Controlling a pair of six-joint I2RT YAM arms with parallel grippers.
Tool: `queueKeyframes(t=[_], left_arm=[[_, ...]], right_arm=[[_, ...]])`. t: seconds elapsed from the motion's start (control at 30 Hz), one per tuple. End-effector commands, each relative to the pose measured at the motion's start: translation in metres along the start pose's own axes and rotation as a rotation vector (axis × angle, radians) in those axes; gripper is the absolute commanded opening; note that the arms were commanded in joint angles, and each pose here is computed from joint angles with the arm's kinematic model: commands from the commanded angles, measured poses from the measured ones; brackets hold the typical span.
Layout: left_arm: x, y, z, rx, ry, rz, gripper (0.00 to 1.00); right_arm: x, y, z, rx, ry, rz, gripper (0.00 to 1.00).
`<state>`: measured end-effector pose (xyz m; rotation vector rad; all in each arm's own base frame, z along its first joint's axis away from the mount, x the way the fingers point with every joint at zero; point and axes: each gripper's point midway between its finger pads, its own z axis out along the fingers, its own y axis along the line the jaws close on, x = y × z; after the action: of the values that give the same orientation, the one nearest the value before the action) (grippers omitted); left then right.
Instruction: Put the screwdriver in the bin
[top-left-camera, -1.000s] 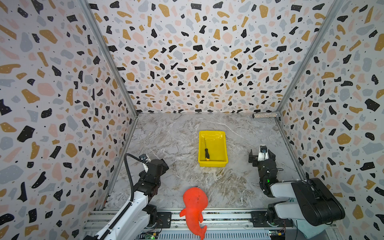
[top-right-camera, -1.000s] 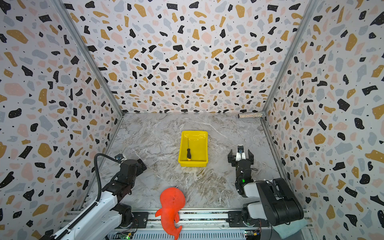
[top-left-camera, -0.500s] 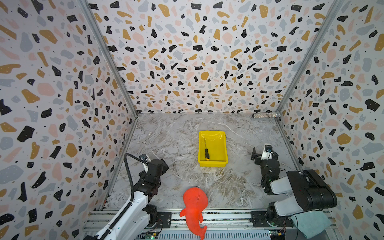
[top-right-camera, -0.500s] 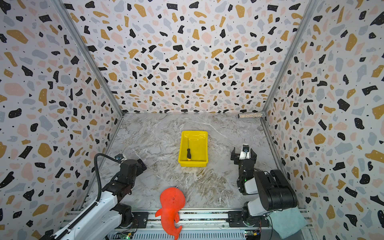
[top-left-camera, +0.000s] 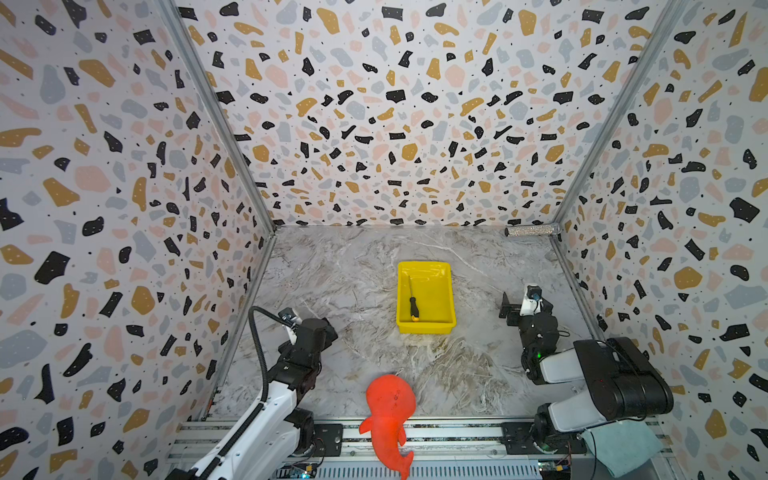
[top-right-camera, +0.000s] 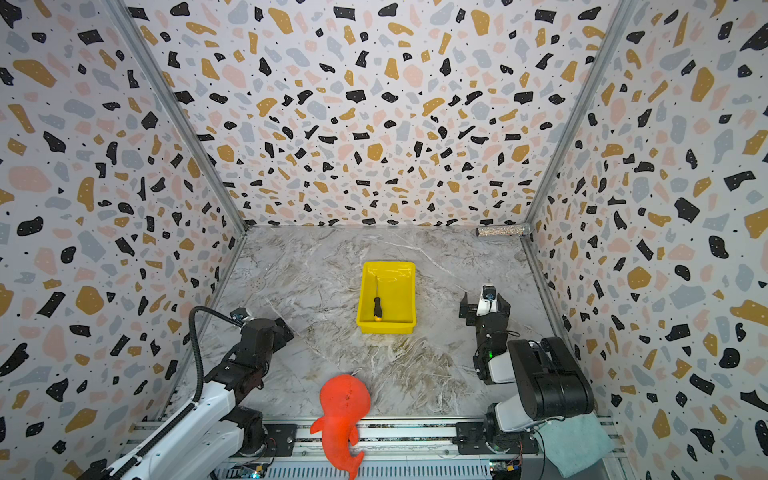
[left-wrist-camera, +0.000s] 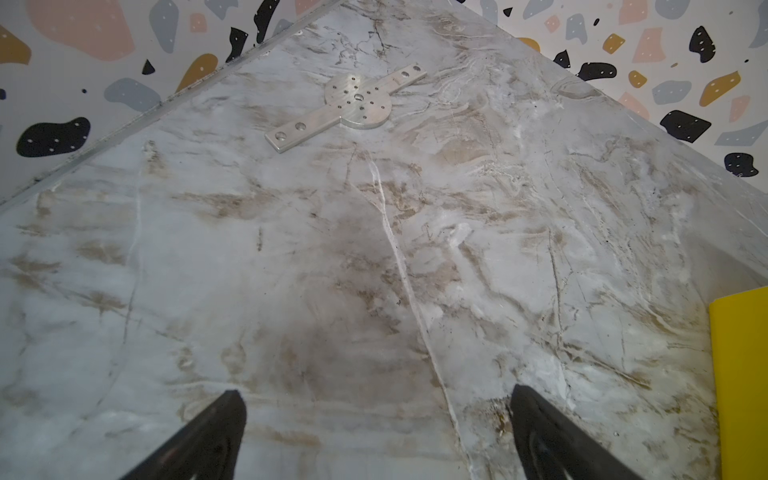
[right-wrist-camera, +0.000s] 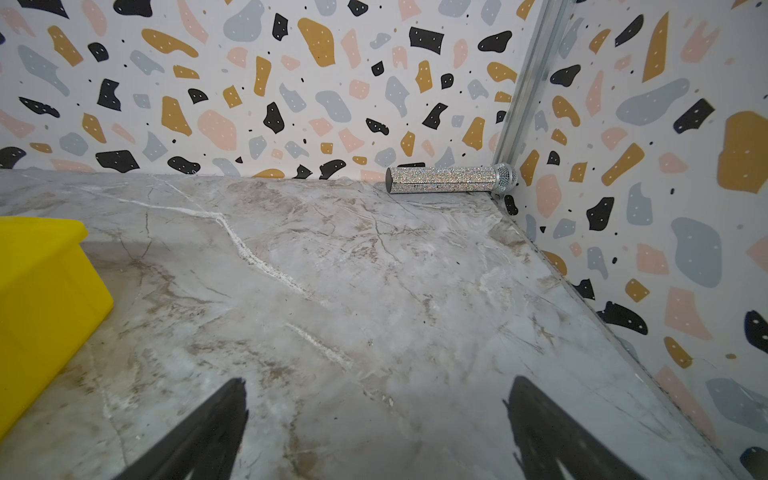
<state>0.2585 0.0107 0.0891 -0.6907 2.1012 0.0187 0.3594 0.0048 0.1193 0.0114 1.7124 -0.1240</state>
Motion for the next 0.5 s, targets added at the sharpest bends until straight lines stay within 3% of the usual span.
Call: queueKeyframes(t=[0.0, 0.23, 0.47], left_arm=[[-0.004, -0.001, 0.002, 0.003, -0.021, -0.011, 1.0], [-0.019, 0.001, 0.001, -0.021, -0.088, -0.023, 1.0], [-0.088, -0.018, -0.013, -0.04, -0.313, 0.033, 1.0]], right_arm=[[-0.007, 0.0, 0.004, -0.001, -0.015, 0.014, 0.99], [-0.007, 0.0, 0.004, 0.0, -0.014, 0.014, 0.99], [-0.007, 0.0, 0.004, -0.001, -0.016, 0.014, 0.99]])
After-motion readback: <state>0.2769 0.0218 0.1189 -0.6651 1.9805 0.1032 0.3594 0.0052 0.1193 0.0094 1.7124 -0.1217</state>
